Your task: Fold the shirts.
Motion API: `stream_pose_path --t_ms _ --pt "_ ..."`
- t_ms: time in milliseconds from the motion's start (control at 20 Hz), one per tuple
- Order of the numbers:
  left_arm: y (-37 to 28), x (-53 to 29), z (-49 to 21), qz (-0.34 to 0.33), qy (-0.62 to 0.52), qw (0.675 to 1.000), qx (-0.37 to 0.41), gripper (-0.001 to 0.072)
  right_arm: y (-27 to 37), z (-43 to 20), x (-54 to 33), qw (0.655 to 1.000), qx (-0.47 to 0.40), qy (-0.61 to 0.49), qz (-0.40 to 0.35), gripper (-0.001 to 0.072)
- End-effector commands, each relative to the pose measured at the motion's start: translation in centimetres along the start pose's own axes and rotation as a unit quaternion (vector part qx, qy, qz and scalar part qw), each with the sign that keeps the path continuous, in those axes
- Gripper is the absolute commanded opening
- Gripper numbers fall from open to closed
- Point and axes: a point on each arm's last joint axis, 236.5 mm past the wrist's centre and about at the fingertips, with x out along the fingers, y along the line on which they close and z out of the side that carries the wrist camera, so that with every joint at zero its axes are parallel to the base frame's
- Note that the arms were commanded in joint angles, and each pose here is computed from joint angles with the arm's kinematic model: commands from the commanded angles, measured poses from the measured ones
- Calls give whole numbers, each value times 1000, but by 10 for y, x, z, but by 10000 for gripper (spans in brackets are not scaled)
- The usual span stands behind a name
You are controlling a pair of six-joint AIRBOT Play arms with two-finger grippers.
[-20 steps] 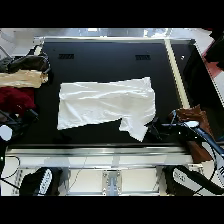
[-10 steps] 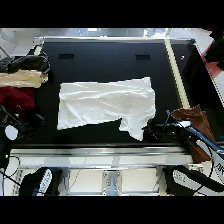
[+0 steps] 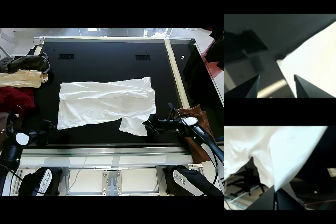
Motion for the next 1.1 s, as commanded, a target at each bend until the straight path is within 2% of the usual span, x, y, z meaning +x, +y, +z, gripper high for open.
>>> stream_pose_path --t_ms 0,450,750,950,1000,1050 --pt "-1 12 -11 -33 17 995 -88 495 9 -1 -7 1000 -17 -3 7 18" --pt "-20 28 -8 -74 23 991 -109 482 9 -5 -7 1000 -17 3 8 19" --pt "-7 45 -9 -47 32 993 -106 456 10 -5 -7 1000 -17 3 9 18" --pt "-10 46 -1 -55 16 993 -108 61 10 -4 -7 1000 -17 2 9 18" --pt "-14 45 3 -62 8 993 -96 17 10 -4 -7 1000 -17 2 9 18" --pt "-21 42 7 -71 -1 995 -72 17 12 -3 -8 1000 -20 -1 11 18"
